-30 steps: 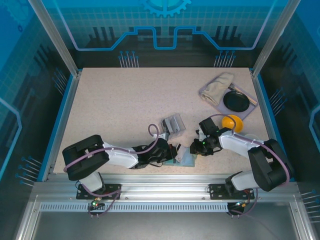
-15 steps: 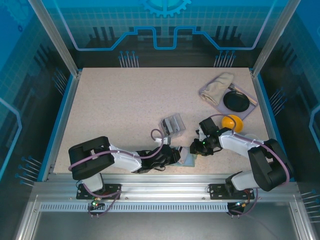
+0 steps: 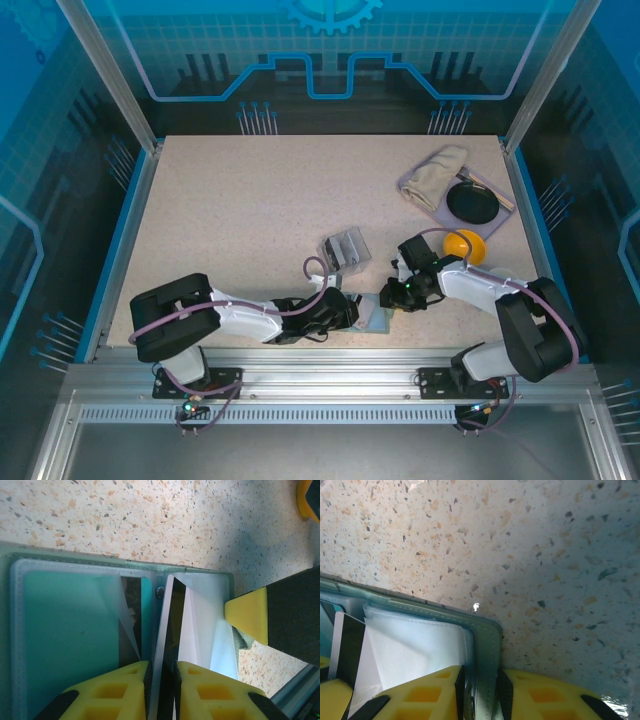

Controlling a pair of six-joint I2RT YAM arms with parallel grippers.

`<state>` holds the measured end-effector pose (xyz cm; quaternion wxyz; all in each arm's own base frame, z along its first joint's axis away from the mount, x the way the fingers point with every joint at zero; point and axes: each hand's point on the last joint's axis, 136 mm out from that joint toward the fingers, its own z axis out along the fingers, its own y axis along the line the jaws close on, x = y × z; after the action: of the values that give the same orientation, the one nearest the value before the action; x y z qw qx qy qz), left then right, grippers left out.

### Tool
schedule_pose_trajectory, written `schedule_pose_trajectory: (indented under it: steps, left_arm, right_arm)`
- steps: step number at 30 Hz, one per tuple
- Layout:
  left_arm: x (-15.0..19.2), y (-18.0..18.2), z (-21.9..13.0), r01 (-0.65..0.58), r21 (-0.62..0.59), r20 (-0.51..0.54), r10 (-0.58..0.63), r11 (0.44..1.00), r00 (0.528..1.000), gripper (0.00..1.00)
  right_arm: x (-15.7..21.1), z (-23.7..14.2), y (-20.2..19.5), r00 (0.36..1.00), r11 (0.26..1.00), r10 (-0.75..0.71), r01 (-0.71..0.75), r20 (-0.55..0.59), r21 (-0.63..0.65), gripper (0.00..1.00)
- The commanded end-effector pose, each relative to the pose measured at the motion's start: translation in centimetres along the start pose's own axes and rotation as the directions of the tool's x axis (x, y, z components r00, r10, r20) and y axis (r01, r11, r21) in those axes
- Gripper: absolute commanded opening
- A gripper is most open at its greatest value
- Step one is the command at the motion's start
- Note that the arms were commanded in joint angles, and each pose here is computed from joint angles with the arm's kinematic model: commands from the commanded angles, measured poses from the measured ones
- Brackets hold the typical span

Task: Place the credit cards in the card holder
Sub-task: Insert the credit card into the card slot.

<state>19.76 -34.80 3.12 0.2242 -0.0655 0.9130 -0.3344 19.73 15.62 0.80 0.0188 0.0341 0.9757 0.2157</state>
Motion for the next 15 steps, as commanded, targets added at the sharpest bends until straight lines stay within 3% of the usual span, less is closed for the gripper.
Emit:
schedule_pose_trajectory:
  steps: [1,7,15]
  left_arm:
    - [-0.09,-0.05,-0.27,-0.058,-0.027,-0.009,0.057,0.998,0.998,0.22]
    - [0.10,-0.53,-0.54,-0.094,-0.011,-0.036,0.093,0.996,0.995,0.23]
    - [-0.43,-0.58,-0.30,-0.091,-0.025,-0.009,0.090,0.996,0.996,0.03]
  right_arm:
    - [1.08,1.92,0.66,0.998,0.997,-0.033,0.029,-0.057,-0.066,0.28]
    - [1.07,1.97,0.78,0.997,0.997,-0.036,0.031,-0.062,-0.071,0.28]
    - [1.12,2.01,0.90,0.997,0.996,-0.040,0.035,-0.066,-0.076,0.29]
